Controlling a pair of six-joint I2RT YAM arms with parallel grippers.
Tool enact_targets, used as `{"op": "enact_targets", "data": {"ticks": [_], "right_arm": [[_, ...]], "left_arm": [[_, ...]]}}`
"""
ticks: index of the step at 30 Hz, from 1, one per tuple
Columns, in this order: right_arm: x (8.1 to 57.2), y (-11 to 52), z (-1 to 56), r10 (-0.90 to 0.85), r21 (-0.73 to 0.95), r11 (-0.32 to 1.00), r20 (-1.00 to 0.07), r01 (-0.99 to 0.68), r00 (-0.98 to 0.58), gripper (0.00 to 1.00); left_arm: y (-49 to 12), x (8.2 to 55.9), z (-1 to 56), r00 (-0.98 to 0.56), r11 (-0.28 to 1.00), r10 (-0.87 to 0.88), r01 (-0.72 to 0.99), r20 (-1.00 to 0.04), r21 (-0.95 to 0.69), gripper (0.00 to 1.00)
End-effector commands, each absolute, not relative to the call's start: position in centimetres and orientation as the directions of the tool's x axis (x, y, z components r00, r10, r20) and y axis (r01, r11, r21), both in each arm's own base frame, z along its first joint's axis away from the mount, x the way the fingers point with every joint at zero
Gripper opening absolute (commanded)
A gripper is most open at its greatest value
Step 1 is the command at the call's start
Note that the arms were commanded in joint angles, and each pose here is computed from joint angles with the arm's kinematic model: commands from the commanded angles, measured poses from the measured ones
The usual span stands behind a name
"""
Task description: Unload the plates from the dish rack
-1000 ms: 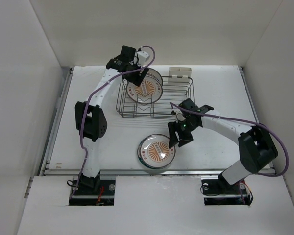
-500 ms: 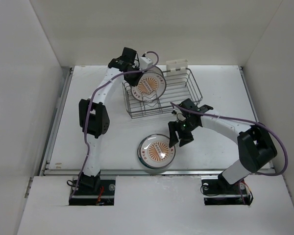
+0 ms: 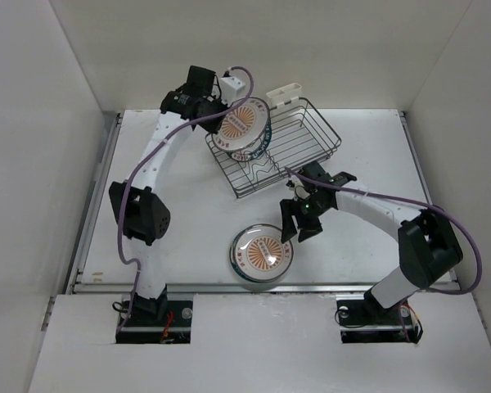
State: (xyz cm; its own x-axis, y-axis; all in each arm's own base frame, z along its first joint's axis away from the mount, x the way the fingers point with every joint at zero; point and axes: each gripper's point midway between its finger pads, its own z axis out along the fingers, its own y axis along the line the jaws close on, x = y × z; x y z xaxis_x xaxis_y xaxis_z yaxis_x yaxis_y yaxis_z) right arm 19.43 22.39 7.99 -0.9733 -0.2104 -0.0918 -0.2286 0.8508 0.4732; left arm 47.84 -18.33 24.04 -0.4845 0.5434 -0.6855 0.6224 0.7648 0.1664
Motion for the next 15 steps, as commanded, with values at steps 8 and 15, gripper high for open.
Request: {"op": "enact_targets", "data": {"ticks": [8,15], "right_arm": [[31.0,22.8,22.5,-0.055,0.382,0.884,-0.488,-0.269,-0.871,0.77],[45.7,12.5,27.4,0.193,0.207,0.976,-0.674,0.069,-0.713,0.82]], "left_arm": [[-18.5,41.9,39.3,-0.385,0.821,0.294,0.571,-0.875,0.024,0.0],[-9.5,37.3,36.0,-0.682,0.905,0.116,0.373,-0.722,-0.207,0.0]]}}
